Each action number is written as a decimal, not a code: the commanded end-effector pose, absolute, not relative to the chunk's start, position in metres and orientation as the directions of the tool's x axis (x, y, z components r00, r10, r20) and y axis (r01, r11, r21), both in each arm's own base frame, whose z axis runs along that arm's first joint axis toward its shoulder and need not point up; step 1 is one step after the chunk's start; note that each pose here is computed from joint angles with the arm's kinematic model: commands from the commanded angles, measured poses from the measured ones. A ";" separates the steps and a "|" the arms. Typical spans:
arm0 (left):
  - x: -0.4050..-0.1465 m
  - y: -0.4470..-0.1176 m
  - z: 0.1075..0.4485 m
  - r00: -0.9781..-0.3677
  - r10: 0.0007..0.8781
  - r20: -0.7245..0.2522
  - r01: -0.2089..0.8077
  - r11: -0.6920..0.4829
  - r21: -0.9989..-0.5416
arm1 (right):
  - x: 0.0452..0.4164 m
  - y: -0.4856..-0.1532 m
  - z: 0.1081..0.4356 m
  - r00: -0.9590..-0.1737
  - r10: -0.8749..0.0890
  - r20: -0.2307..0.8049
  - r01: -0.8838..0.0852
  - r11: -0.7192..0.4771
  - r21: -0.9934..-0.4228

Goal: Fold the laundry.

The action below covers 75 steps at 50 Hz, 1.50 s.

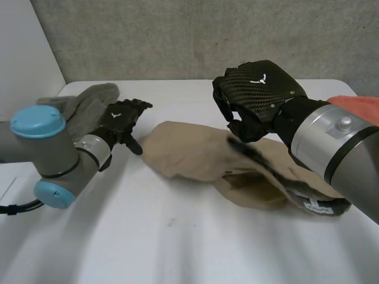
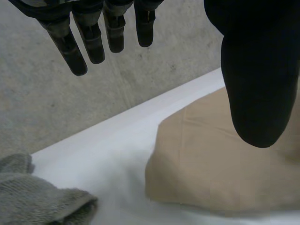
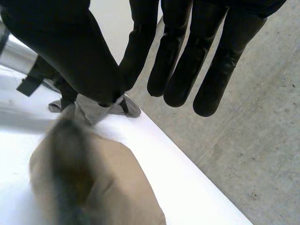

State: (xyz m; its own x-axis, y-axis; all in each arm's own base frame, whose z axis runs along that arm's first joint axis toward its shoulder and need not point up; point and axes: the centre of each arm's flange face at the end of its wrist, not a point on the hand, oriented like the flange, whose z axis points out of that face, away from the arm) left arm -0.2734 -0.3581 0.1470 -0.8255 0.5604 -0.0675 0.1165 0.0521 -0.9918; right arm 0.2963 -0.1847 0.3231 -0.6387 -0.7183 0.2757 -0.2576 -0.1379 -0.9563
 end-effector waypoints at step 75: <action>-0.266 -0.313 0.154 -0.816 0.576 -0.041 0.140 0.129 -0.982 | 0.313 -0.177 0.202 -0.678 -0.504 0.535 -0.473 -0.257 -0.842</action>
